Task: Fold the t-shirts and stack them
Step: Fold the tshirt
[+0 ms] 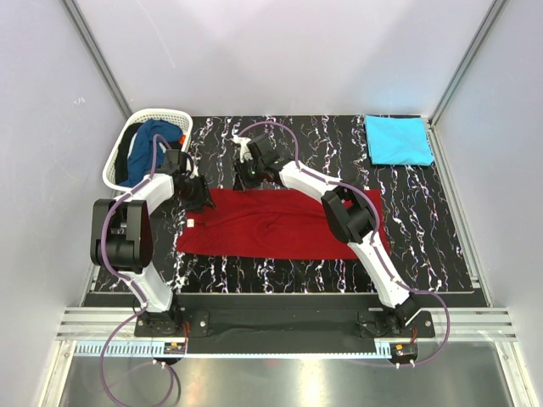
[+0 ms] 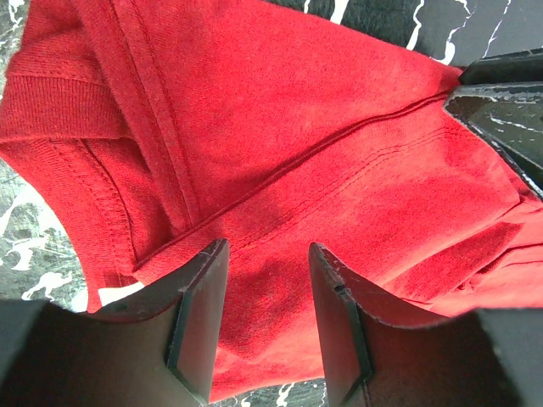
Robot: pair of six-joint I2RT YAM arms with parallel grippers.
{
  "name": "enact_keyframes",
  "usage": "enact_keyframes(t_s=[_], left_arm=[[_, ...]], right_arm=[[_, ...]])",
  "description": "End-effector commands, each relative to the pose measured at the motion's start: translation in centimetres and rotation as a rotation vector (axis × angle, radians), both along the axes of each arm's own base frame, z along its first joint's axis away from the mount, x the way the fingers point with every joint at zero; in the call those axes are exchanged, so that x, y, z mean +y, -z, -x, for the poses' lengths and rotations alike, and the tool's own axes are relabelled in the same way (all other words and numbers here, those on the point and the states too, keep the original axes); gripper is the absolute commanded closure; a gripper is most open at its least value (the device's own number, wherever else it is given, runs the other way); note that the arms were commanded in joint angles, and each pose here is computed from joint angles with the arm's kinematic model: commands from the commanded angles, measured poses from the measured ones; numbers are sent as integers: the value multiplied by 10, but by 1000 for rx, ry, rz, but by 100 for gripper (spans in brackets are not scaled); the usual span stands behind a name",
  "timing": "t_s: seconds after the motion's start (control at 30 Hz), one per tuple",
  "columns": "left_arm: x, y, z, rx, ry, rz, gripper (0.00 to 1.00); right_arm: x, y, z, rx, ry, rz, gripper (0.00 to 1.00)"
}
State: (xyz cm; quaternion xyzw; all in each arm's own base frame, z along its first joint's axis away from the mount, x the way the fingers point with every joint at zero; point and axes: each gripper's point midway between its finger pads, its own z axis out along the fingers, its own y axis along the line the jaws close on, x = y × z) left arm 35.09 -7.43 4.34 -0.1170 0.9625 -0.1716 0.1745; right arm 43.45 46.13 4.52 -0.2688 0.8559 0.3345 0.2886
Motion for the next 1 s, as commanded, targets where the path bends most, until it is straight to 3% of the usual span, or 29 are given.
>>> enact_keyframes(t_s=[0.0,0.17,0.23,0.27,0.33,0.57,0.63,0.7,0.93,0.97], left_arm=[[1,-16,-15,-69,-2,-3,52],[1,-19,-15,-80,-3,-4,52],[2,-21,-16,-84,-5,-5,52],[2,-21,-16,-84,-6,-6,52],[2,-25,-18,-96,-6,-7,52],[16,-41,-28,-139,-51,-79,51],[21,-45,-30,-148,-62,-104,51],[24,-47,-32,-155,-70,-124,51],[22,-40,-32,-135,-62,-115,50],[23,-37,-33,-128,-61,-119,50]], right_arm=[[6,-43,2,-74,-9,-34,72],[3,-41,5,-72,-17,-26,71],[2,-43,6,-74,-14,-25,78],[1,-42,6,-76,-11,-19,90],[0,-49,6,-88,-13,-23,100],[0,-75,17,-114,-49,-53,100],[0,-83,20,-117,-61,-64,88],[1,-84,24,-111,-75,-71,82],[0,-72,26,-96,-73,-51,85],[0,-71,26,-95,-73,-50,89]])
